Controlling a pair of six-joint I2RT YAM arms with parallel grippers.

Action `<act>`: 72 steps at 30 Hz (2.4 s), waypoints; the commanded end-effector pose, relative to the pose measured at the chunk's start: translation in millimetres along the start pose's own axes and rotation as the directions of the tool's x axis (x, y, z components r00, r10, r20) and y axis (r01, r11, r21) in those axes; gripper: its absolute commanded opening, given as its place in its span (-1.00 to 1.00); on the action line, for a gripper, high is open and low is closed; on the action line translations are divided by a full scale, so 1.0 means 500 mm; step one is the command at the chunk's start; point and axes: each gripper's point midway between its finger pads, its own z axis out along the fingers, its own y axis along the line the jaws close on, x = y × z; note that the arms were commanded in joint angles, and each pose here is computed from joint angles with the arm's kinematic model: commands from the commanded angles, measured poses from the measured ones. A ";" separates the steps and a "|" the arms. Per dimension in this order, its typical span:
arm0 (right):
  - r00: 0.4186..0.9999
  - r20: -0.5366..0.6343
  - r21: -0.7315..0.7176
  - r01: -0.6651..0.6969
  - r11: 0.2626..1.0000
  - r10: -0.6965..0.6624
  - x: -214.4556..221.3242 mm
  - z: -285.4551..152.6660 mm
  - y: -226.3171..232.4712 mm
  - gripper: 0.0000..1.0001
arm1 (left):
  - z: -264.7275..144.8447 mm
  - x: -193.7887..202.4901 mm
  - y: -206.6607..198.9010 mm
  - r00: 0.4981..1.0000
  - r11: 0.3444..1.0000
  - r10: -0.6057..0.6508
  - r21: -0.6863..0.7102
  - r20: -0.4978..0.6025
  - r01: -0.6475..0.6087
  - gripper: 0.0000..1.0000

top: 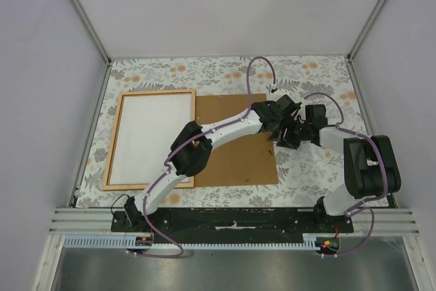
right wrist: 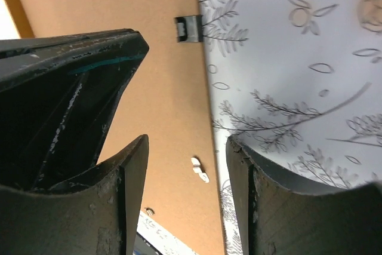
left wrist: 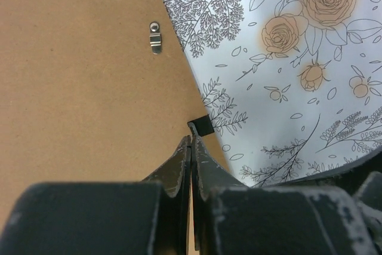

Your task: Put the photo into the frame

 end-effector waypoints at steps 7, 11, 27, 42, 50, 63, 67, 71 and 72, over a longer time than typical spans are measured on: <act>1.000 -0.003 -0.084 0.008 0.996 -0.008 0.010 0.022 0.020 0.22 | -0.072 -0.073 -0.013 0.997 0.997 -0.034 0.075 0.065 0.029 -0.96; 0.995 0.094 0.107 -0.028 0.994 0.018 -0.003 -0.021 -0.026 0.16 | -0.037 -0.049 -0.007 0.999 0.997 -0.029 0.078 0.015 0.027 -0.48; 0.959 0.283 0.230 -0.044 0.972 -0.023 -0.050 -0.136 -0.014 0.21 | 0.051 0.001 0.034 1.000 0.999 -0.021 -0.044 -0.015 0.020 -0.24; 0.984 0.176 0.130 0.001 0.991 -0.024 -0.039 -0.073 -0.003 0.22 | 0.062 0.059 0.041 0.993 0.999 -0.011 -0.034 -0.115 0.007 -0.71; 0.997 0.073 0.013 0.014 1.000 -0.015 -0.014 -0.020 0.008 0.22 | 0.026 0.018 0.038 0.997 1.000 -0.022 -0.014 -0.078 0.021 -0.96; 1.000 0.025 -0.011 0.008 1.000 -0.008 0.000 0.008 0.000 0.22 | 0.007 0.001 0.030 0.997 0.999 -0.025 0.021 -0.077 0.027 -0.96; 1.000 0.013 -0.031 0.018 0.999 -0.017 0.002 0.015 0.007 0.23 | -0.002 -0.009 0.027 0.997 0.999 -0.028 0.032 -0.068 0.030 -0.96; 1.000 -0.015 -0.038 0.023 0.999 -0.024 0.014 0.027 0.008 0.23 | -0.014 -0.024 0.024 0.998 0.998 -0.032 0.044 -0.054 0.035 -0.96; 1.000 -0.018 -0.037 0.023 0.999 -0.023 0.016 0.029 0.008 0.22 | -0.015 -0.024 0.024 0.998 0.998 -0.031 0.045 -0.054 0.033 -0.96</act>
